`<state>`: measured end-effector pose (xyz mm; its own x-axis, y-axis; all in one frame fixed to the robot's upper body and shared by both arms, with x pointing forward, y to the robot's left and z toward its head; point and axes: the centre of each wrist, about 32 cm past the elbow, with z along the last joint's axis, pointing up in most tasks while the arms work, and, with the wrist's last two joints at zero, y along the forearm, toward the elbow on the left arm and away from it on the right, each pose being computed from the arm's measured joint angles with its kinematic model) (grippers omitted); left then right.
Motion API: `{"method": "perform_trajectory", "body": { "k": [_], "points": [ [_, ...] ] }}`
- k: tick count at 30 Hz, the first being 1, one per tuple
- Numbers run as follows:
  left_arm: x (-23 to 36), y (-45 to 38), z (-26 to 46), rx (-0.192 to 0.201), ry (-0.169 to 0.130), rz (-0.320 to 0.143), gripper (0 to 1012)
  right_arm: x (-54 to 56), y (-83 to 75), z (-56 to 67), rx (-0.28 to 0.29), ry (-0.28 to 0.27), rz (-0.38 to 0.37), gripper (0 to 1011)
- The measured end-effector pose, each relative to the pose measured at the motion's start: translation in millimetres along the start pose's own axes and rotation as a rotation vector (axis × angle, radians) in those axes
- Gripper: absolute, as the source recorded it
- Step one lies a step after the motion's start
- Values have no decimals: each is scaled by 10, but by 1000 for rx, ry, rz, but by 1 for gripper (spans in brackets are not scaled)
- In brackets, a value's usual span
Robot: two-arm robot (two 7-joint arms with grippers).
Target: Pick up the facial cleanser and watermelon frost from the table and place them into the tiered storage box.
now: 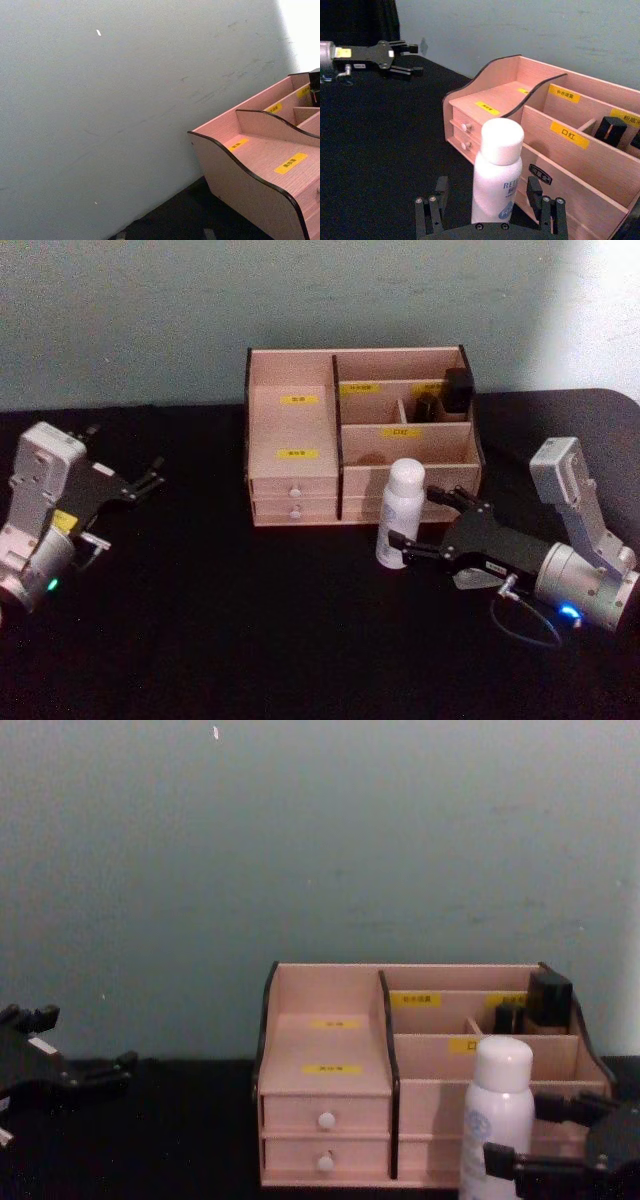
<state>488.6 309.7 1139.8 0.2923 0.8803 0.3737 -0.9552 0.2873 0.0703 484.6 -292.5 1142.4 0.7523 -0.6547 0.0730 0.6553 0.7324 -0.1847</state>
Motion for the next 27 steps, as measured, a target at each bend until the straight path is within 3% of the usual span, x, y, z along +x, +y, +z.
{"method": "perform_trajectory", "body": {
  "k": [13,27],
  "points": [
    [0,0,0,0,0,0,1001,66,160,-45,-2,34,-6,1000],
    [0,0,0,0,0,0,1001,78,176,-51,-6,41,-6,1000]
  ]
}}
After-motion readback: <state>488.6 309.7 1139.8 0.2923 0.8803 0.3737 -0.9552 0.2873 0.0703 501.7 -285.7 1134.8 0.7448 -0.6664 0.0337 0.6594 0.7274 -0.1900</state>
